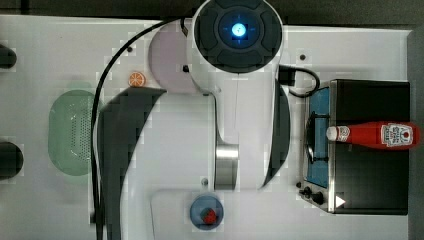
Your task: Pick Ketchup from oven and place it on table.
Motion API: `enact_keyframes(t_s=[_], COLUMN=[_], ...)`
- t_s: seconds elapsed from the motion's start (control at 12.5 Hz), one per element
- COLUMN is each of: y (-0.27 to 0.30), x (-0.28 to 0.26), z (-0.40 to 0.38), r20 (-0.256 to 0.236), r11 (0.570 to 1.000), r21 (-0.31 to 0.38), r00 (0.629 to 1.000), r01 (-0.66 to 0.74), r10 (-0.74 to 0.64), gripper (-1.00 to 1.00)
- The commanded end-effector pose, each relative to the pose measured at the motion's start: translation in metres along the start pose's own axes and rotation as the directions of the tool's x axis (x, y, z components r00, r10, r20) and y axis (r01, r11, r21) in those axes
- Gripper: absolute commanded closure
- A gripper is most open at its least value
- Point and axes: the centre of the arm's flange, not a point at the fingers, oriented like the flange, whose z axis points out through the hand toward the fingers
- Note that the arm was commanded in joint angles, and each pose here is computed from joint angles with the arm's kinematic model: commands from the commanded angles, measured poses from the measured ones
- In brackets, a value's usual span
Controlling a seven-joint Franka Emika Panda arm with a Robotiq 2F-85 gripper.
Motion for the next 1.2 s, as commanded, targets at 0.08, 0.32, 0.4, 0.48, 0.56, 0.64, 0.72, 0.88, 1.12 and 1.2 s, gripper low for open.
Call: enact_keyframes(t_s=[0.08,0.32,0.4,0.48,0.56,0.64,0.72,0.88,1.12,1.2], y=[0.13,0.132,0.135,0.14,0.146,0.154,0.164,0.188,0.226,0.237], x=[-0.073,-0.069,-0.062,-0.052,-0.039,-0.024,-0.008,0.026,0.072,0.086], z=[-0.081,-0.081,-0.082,-0.082,-0.082,-0.08,-0.076,-0.06,-0.025,-0.014], r20=[-0.015,-0.02,-0.028,-0.04,-0.049,-0.056,-0.055,-0.031,0.021,0.025], r11=[1.0,0.999,0.998,0.996,0.993,0.988,0.983,0.968,0.94,0.93], r21=[0.025,0.033,0.048,0.068,0.089,0.11,0.123,0.124,0.089,0.083], r00=[1.0,1.0,0.999,0.998,0.996,0.992,0.988,0.974,0.944,0.934], r01=[-0.01,-0.018,-0.03,-0.05,-0.076,-0.106,-0.14,-0.217,-0.329,-0.357], r10=[0.01,0.018,0.032,0.052,0.08,0.112,0.148,0.223,0.329,0.356], gripper=[-0.58,-1.0,-1.0,-1.0,-1.0,-1.0,-1.0,-1.0,-1.0,-1.0])
